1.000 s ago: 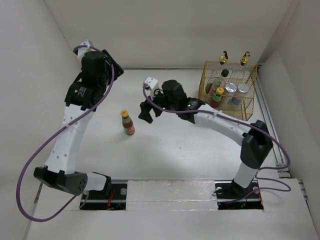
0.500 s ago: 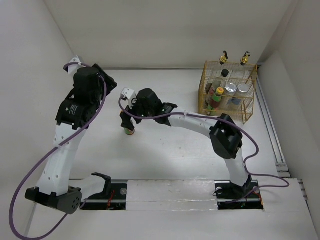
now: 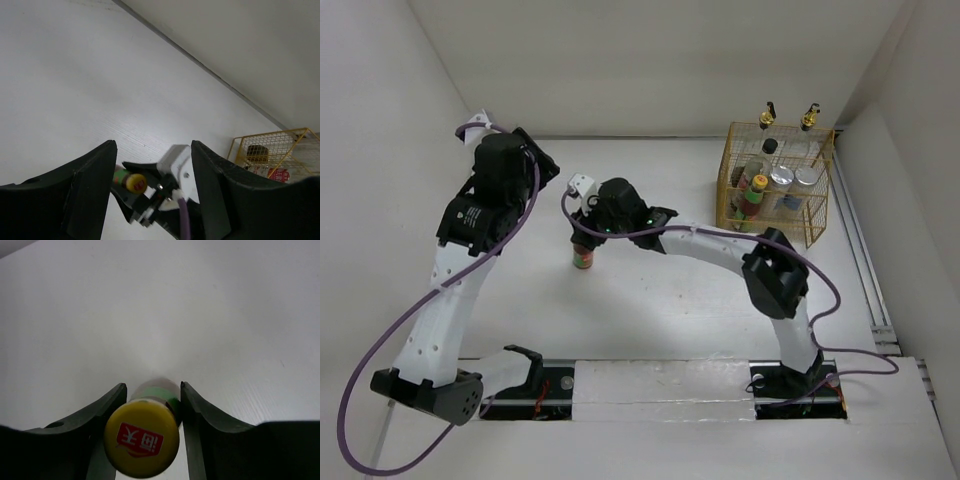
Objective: Organize the condiment bottles
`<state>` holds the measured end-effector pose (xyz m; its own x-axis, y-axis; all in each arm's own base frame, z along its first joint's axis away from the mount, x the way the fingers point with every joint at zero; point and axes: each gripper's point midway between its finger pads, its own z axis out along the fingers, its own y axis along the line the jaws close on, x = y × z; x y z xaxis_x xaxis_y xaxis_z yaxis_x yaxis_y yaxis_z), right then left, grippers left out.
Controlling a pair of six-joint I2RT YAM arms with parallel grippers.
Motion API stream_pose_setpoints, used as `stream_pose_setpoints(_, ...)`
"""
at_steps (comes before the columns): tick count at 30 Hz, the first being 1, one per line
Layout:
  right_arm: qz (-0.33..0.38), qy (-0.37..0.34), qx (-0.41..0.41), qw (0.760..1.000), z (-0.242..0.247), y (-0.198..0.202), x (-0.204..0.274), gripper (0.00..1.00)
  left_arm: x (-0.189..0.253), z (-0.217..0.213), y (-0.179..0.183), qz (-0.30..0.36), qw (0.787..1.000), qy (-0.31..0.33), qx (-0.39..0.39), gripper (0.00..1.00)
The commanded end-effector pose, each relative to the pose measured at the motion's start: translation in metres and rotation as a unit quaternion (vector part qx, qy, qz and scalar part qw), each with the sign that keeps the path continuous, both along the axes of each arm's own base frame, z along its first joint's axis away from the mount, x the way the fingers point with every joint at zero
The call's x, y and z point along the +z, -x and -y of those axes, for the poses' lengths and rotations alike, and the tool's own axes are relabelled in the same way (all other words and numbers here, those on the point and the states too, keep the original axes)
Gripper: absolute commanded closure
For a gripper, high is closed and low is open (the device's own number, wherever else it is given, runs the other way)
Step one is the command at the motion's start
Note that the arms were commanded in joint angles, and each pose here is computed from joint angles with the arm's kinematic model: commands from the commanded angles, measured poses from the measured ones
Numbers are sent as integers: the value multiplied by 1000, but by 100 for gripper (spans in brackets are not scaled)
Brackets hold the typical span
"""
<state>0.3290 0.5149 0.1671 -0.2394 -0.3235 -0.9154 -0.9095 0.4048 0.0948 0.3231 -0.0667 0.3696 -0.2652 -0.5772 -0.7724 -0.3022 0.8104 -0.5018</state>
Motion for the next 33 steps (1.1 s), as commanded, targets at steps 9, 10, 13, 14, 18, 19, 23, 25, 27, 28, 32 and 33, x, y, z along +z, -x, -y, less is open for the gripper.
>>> stream_pose_setpoints(9,128,-173,-229,949,245,-14,274,86,9,57,-32,51,987,-9,-154,41)
stream_pose_setpoints(10,118,-152,-260,946,270,-14,268,86,5,63,-36,48,984,-10,-170,41)
stream_pose_setpoints(13,132,-132,-372,909,360,-12,287,87,0,90,-43,50,973,-16,-225,39)
stream_pose_setpoints(14,146,-140,-395,896,381,-4,306,87,6,98,-44,59,970,-19,-234,39)
stream_pose_setpoints(18,156,-122,-483,853,451,4,318,88,18,138,-49,78,955,-25,-286,38)
stream_pose_setpoints(19,158,-119,-495,846,461,3,319,88,14,143,-55,73,953,-28,-293,38)
stream_pose_setpoints(23,150,-94,-542,821,497,3,300,89,11,155,-62,68,949,-26,-307,37)
stream_pose_setpoints(25,144,-85,-561,811,510,-5,282,89,11,160,-64,67,945,-22,-318,37)
stream_pose_setpoints(27,151,-93,-574,799,525,-16,275,91,9,168,-63,65,939,-15,-337,36)
stream_pose_setpoints(28,135,-88,-579,800,529,-26,255,91,9,170,-62,65,938,-13,-341,36)
stream_pose_setpoints(32,141,-92,-581,797,539,-51,241,92,4,174,-63,61,934,-14,-353,30)
stream_pose_setpoints(33,142,-92,-584,794,543,-58,237,92,4,174,-63,61,934,-14,-353,29)
